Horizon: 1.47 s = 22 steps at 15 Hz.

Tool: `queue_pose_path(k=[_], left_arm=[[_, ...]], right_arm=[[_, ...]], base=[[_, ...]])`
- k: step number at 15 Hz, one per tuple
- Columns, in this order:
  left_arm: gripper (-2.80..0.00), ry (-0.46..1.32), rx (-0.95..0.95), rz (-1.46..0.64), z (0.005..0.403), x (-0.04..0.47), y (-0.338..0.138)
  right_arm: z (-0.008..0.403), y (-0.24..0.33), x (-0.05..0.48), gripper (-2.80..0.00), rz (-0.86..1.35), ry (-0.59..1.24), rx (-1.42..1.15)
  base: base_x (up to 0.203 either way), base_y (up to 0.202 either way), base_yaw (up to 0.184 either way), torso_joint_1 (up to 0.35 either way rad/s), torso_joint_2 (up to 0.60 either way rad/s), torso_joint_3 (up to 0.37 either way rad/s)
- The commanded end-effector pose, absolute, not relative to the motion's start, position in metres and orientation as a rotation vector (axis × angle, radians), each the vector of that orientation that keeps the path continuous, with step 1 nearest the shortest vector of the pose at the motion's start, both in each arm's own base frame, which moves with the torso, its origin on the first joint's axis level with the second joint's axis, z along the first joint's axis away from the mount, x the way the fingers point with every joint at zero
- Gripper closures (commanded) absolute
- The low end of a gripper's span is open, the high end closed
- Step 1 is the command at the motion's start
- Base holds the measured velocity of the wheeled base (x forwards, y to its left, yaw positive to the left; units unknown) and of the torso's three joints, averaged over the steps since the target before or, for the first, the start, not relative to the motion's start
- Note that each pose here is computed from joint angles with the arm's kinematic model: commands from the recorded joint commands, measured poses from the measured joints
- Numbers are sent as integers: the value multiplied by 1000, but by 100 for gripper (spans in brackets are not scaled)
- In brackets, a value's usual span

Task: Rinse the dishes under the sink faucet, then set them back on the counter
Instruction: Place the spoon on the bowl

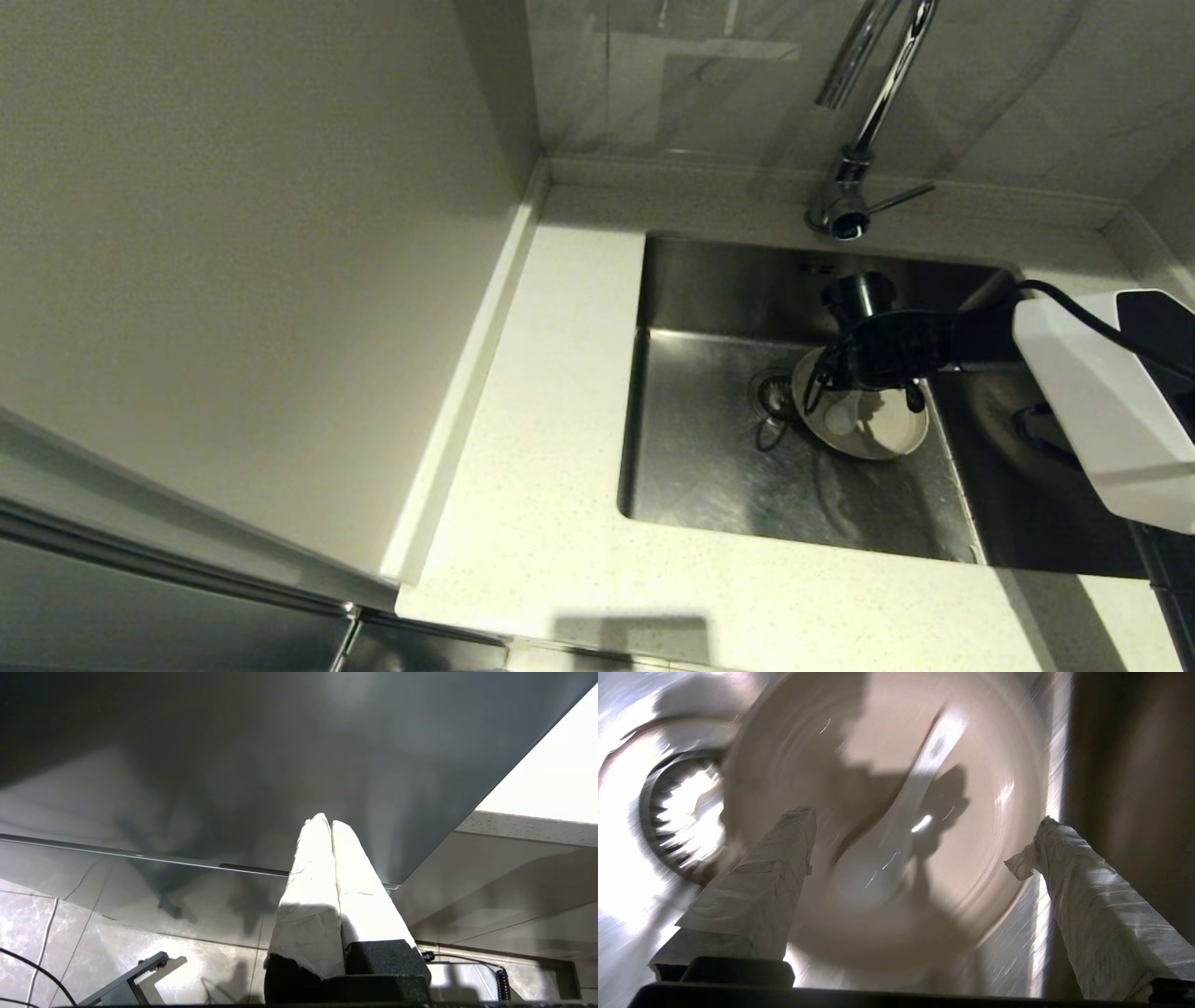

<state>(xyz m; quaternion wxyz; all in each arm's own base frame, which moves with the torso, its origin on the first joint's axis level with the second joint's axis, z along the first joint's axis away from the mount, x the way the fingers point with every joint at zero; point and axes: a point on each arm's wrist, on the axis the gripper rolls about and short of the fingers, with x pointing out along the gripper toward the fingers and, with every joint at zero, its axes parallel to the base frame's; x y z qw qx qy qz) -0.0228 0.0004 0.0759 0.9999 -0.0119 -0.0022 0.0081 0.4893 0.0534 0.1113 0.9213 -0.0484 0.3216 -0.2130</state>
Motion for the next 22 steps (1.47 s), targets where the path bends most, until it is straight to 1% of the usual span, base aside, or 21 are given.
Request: queue_pose_path(k=[1,5,7,11,16,22], left_arm=[[0,-8,-25,17,76,-23,0],[0,-8,-25,17,76,-23,0],[0,-8,-25,17,76,-23,0],[0,-8,-25,17,76,-23,0],[0,-8,-25,17,76,-23,0],[0,-8,-25,17,76,-23,0]], right_arm=[[117,53,484,-280,-448,724,10],[113,48,482,-280,-502,724,246],[106,47,484,-280,-523,729,311],[82,45,492,-280,-552,728,337],[75,38,502,-280,-545,677,301],[62,34,506,-280,-542,690,246]], base=[[0,0,0,0,0,0],[0,0,0,0,0,0],[0,0,0,0,0,0],[0,0,0,0,0,0],[0,0,0,0,0,0],[0,0,0,0,0,0]])
